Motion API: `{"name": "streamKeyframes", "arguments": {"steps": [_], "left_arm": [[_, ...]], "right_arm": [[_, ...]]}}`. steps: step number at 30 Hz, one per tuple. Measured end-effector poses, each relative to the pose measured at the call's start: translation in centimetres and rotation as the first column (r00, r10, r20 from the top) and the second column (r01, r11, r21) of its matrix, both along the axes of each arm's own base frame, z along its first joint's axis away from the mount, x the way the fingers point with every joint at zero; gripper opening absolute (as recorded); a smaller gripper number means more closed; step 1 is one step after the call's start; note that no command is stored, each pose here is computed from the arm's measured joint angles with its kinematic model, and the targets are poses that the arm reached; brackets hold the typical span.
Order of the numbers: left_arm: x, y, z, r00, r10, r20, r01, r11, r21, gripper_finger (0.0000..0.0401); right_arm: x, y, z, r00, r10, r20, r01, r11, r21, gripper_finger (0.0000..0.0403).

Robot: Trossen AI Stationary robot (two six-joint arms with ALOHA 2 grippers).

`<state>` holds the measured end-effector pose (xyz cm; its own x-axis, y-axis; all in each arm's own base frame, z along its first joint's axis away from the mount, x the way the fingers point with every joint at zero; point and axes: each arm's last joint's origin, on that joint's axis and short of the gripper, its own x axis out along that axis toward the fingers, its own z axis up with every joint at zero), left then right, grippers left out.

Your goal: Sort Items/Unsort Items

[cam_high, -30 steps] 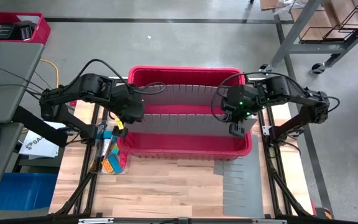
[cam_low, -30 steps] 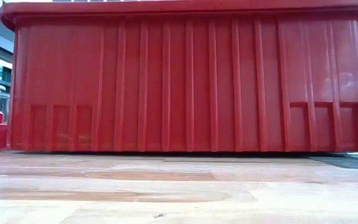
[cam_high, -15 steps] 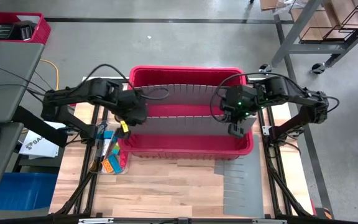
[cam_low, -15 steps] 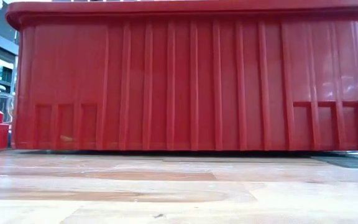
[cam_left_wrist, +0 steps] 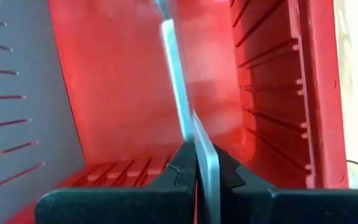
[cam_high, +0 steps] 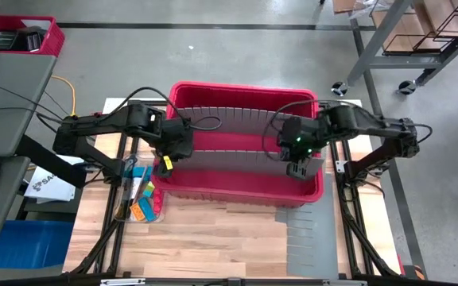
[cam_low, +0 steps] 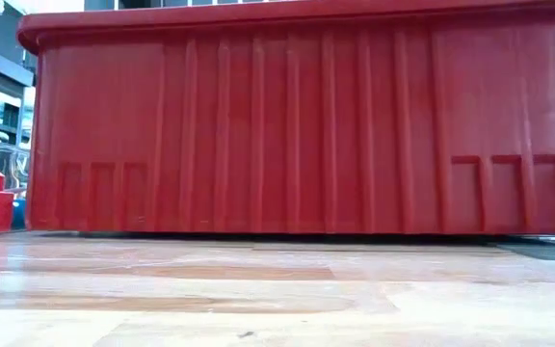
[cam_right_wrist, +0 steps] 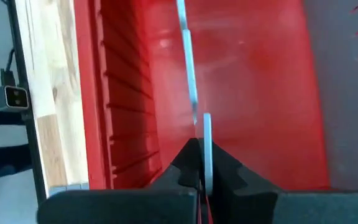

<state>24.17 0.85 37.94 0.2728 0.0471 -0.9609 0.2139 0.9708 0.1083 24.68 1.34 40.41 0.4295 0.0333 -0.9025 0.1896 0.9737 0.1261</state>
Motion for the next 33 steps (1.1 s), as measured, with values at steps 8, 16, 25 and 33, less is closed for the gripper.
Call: {"name": "streamKeyframes", "arguments": {"steps": [8,16,25,33], "left_arm": [[0.2,0.2,-0.1,1.000,-0.020,0.003,0.020,1.000,0.011,0.0000],[0.6,0.3,-1.1,1.000,-0.011,0.008,0.011,1.000,0.009,0.0000],[1.4,0.1,-5.0,1.000,-0.016,-0.027,0.015,0.998,-0.059,0.0000],[1.8,0.3,-7.1,1.000,-0.017,-0.026,0.016,0.999,-0.033,0.0000]], "right_arm": [[0.2,0.2,-2.6,0.998,-0.025,-0.049,0.024,1.000,-0.019,0.0000],[-0.1,0.1,-4.6,0.997,-0.063,-0.038,0.063,0.998,-0.008,0.0000],[0.0,0.2,-6.0,0.997,-0.046,-0.061,0.047,0.999,0.012,0.0000],[0.3,0.4,-8.4,0.996,-0.019,-0.083,0.020,1.000,0.008,0.0000]]}}
